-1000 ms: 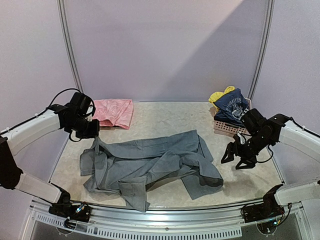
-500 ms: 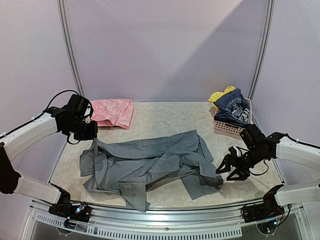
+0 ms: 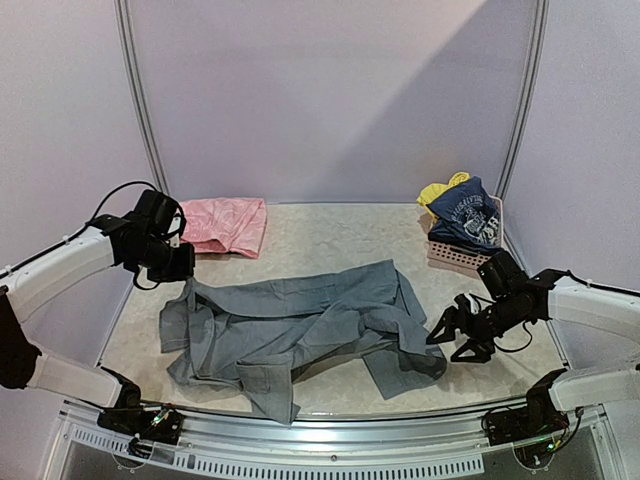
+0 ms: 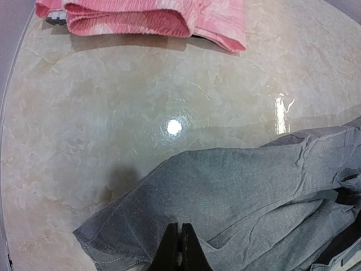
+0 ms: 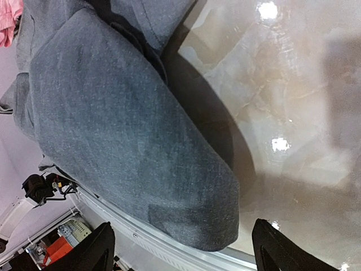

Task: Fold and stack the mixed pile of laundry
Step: Flatten out the crumpled shirt at the center of the board.

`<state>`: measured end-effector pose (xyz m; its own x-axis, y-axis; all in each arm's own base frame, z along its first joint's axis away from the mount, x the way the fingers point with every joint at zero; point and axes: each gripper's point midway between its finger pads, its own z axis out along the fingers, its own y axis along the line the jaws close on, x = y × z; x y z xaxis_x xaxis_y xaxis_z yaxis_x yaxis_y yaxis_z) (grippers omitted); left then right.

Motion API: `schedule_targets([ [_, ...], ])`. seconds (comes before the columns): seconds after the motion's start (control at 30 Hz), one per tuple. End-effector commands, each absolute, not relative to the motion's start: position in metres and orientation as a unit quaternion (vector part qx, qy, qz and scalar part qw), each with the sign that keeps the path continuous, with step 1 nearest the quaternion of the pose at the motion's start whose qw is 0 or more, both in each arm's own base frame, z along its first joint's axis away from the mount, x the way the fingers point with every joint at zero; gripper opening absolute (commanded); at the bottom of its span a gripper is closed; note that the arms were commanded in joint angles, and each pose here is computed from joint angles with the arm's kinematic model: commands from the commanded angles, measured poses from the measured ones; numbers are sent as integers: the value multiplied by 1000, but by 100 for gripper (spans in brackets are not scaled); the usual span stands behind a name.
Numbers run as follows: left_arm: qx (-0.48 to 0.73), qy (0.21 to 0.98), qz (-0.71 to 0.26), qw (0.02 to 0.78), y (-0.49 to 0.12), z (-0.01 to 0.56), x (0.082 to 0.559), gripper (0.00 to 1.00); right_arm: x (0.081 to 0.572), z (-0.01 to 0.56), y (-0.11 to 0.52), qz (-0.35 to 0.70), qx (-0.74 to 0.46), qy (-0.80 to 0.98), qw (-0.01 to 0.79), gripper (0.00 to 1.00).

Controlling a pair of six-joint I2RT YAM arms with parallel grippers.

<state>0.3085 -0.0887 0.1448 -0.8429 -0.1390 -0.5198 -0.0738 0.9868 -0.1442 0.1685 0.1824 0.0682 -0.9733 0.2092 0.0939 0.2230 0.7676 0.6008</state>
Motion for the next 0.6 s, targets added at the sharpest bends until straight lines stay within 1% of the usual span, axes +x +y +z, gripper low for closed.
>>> schedule_targets([
  [0.0,-63,958,-57,275,-83,144,304,0,166,56,172,-300,-126,-946,3,87],
  [0.13,-62,958,-57,274,-83,144,303,0,168,51,174,-315,-136,-939,-1,87],
  [0.3,-62,958,-59,273,-84,143,304,0,173,48,181,-333,-139,-933,-3,79],
  [0.43,-63,958,-60,274,-85,142,306,0,178,48,186,-343,-132,-930,-5,68],
  [0.57,-65,958,-61,272,-85,142,306,0,186,50,192,-349,-121,-929,-4,50],
])
